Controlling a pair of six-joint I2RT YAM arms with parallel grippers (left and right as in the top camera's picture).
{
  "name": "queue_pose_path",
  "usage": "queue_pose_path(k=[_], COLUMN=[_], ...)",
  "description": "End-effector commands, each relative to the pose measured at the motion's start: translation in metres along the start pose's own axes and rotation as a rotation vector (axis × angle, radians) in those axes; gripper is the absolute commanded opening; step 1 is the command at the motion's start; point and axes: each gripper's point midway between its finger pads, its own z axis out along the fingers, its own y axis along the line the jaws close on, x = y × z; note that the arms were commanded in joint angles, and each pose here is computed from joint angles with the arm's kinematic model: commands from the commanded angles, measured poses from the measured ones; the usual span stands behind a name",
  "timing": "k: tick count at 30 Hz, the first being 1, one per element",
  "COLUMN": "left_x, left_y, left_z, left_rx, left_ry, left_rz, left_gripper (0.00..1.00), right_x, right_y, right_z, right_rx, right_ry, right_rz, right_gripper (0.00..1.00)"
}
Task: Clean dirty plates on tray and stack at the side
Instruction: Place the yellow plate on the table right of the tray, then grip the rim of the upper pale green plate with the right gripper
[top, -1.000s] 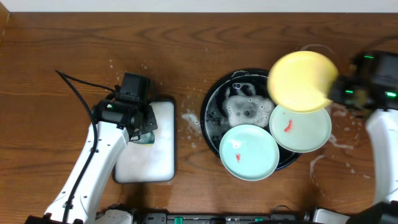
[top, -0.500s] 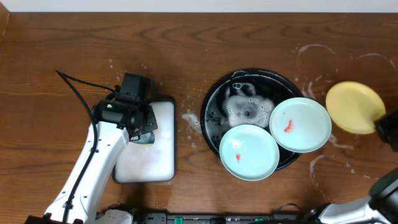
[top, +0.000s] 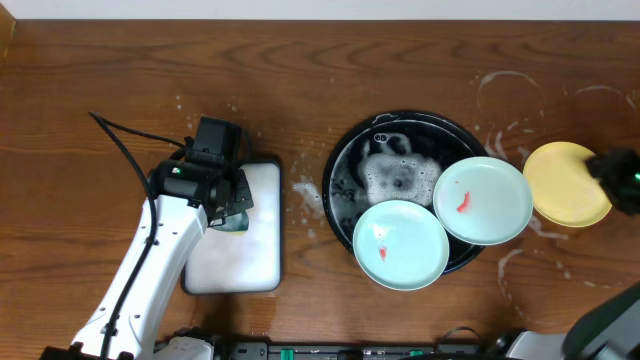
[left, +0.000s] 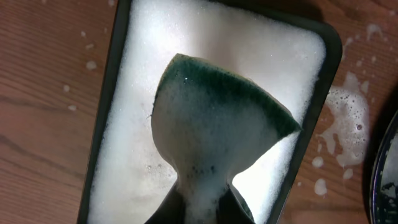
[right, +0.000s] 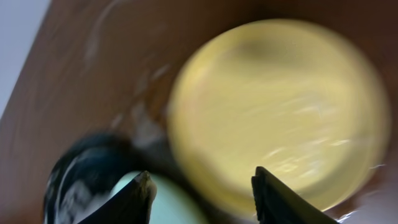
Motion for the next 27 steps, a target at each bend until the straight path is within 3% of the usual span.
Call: queue_pose_path(k=[1,7,16,17,22,27], left_x=[0.0,0.0,0.001,0.001,0.0,0.001], left_y=[0.003,0.003,0.003,0.003,0.002,0.003], left_z=[0.001,0.001,0.001,0.001,0.001,0.001], left_rx=[-0.008,-0.008,-0.008,-0.008,-0.006,-0.009], left_ry=[0.001,0.001,0.001,0.001,-0.003,0.004], left_rz=[0.006,0.006,0.006,0.006,0.005,0.006], left_gripper=[0.07,0.07,0.08,0.08,0.07,0.08], right_x=[0.03,0.081,0.113,0.113,0.12,0.114], right_y=[0.04,0.011,-0.027,-0.027,0.004,0.022], right_z=[-0.011,-0.009,0.023,0.026,0.044,0.051], right_rx=[0.019,0.476,0.585,0.572,0.375,0.281], right_ry=[0.051,0.131,0.104,0.098,0.131,0.101], right_rz=[-0.163,-0.282,-0.287,-0.282,-0.329,-0.308], right_gripper=[0.52,0.52,0.5,0.48,0.04,0.01])
